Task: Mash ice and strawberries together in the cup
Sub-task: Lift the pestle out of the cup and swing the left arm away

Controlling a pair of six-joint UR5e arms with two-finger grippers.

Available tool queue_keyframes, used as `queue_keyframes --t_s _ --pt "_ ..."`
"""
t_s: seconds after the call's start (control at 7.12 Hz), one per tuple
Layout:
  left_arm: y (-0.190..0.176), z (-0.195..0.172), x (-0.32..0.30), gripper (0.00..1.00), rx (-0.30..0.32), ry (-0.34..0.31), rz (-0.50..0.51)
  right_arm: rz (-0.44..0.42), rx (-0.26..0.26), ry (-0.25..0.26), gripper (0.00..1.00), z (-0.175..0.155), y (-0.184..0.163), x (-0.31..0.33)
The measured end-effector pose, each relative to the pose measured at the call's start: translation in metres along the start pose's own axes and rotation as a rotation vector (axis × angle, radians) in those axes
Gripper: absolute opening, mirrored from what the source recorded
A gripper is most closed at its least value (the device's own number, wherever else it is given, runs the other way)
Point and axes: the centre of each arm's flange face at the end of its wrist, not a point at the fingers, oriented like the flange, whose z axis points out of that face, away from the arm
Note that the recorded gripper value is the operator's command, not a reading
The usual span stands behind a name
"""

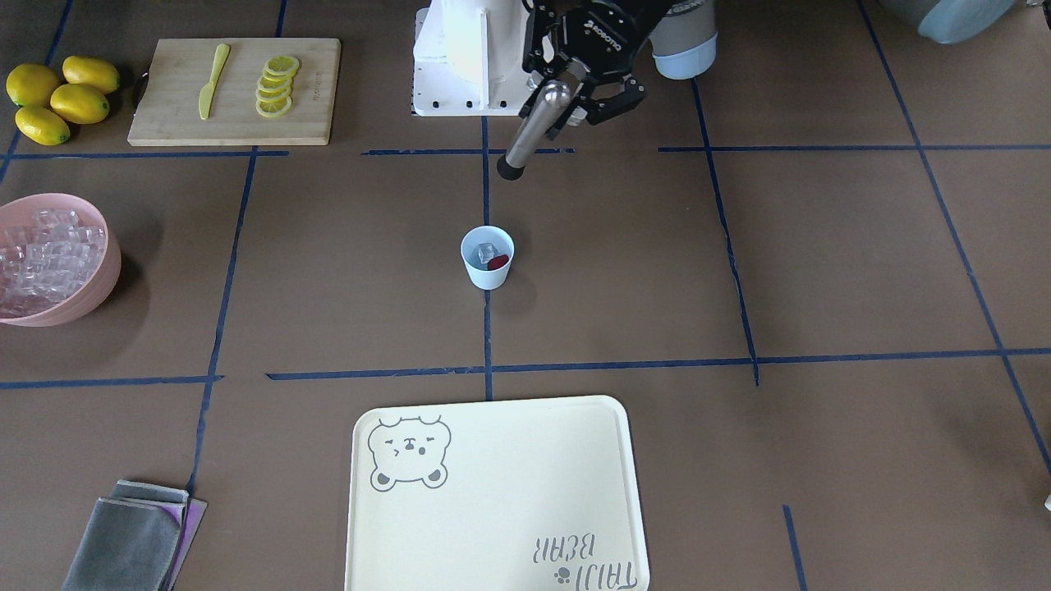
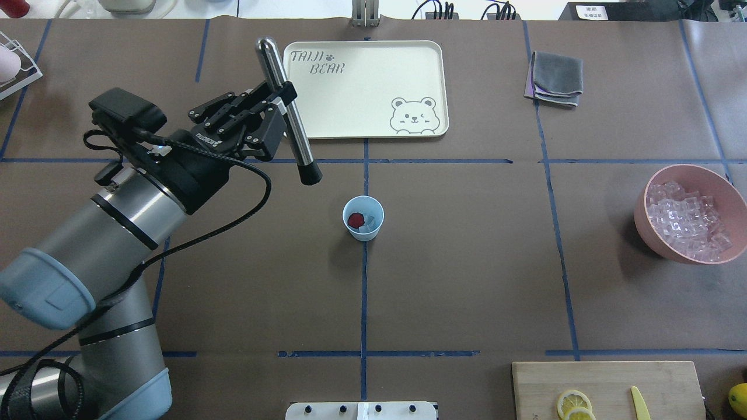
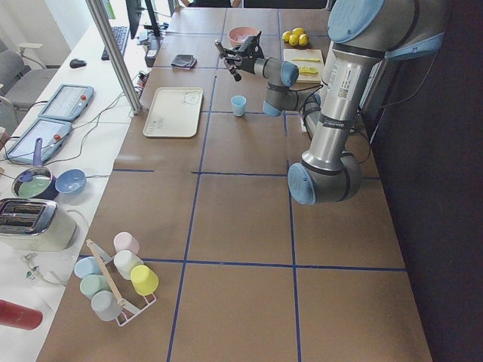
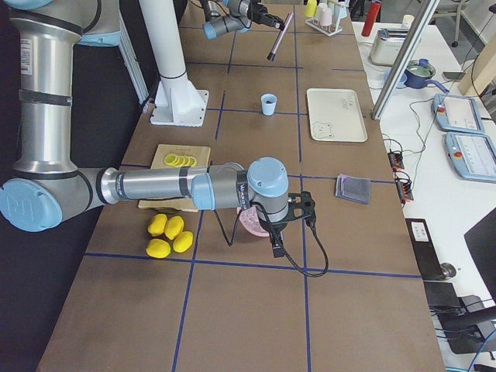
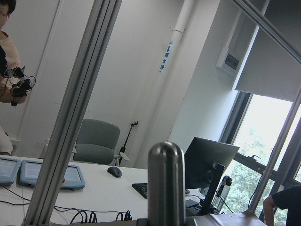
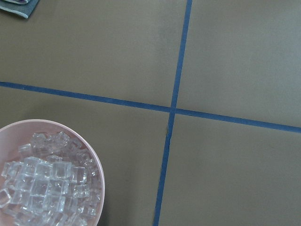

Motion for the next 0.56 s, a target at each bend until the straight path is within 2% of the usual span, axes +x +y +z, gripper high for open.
queue_keyframes --t_s 0.28,0.56 --pt "0.0 -0.018 -0.052 0.0 -0.081 -0.038 -0.036 -0.004 0.004 0.002 0.99 -0.002 -0.001 -0.002" --pt "0.012 -0.041 -0.105 0.0 -0.195 -0.12 -0.078 -0.005 0.007 0.0 0.99 -0.003 -0.002 -0.003"
